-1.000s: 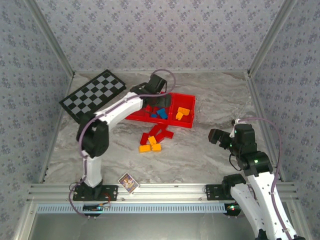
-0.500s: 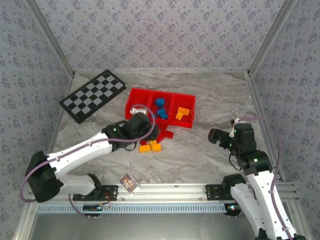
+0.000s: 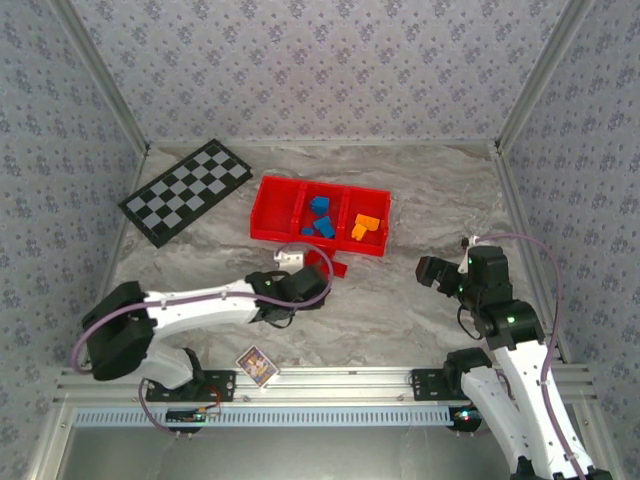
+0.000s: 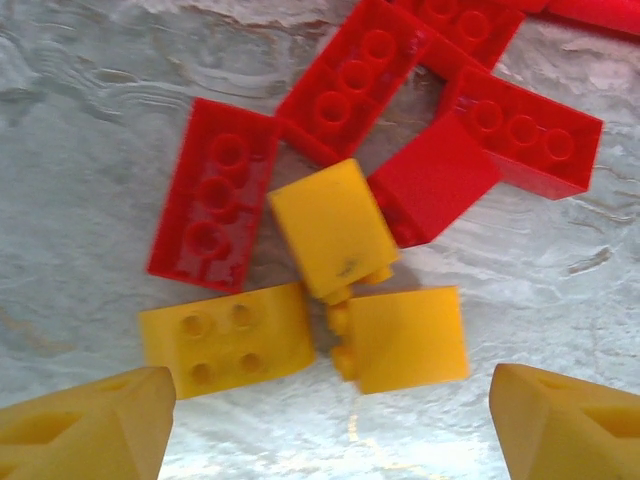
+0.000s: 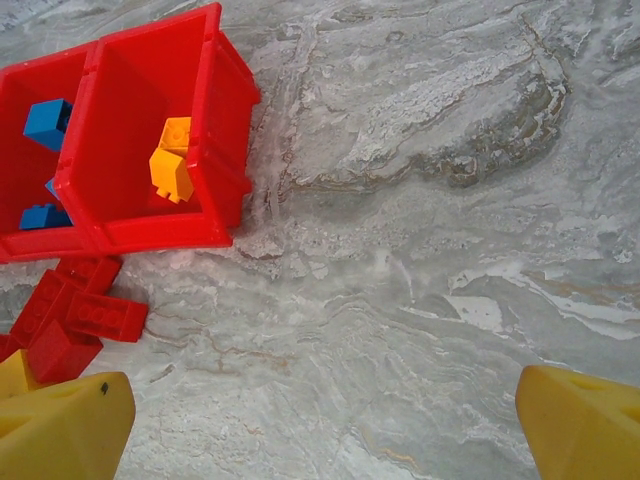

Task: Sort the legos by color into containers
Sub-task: Pick up the lego from the middle-left of the table.

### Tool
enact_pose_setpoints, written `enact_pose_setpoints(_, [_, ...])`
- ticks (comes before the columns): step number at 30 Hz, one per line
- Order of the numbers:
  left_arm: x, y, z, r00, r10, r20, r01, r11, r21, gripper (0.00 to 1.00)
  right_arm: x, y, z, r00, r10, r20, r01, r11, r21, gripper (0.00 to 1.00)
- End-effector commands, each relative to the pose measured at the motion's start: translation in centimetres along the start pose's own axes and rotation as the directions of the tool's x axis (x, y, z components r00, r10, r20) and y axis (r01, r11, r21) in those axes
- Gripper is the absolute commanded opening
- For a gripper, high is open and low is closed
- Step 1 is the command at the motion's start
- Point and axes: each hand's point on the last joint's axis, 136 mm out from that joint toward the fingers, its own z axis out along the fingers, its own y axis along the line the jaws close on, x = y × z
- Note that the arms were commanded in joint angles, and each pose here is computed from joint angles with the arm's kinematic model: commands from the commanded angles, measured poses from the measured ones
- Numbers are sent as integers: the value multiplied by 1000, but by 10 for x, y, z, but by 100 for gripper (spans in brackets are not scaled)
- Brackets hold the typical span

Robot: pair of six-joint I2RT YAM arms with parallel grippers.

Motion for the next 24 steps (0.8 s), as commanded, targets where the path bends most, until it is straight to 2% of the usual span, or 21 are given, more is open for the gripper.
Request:
enact_pose_setpoints(1, [-4,-29,3,999,-27,-18,28,999,42,79,-3,3,-4,1000,1,19,0,1000,-17,100])
enact_pose_setpoints(4, [2,-42,13,998,-14,-58,16,999,42,76,-4,3,-5,999,2,32,-1,1000,-20,100])
enact_pose_setpoints(8, [10,-41,26,995,-20,-96,17,999,-28,74,-4,4,-6,1000,-1,31,2,1000,-28,100])
enact_pose_setpoints(13, [18,-27,37,994,-51,-100,40,993,-112,74,-4,6,-8,999,-4,37,5,999,-37,100])
enact_pose_setpoints(24, [23,-19,42,994,-51,-101,33,986,-166,74,-4,6,-8,999,-4,40,5,999,-38,100])
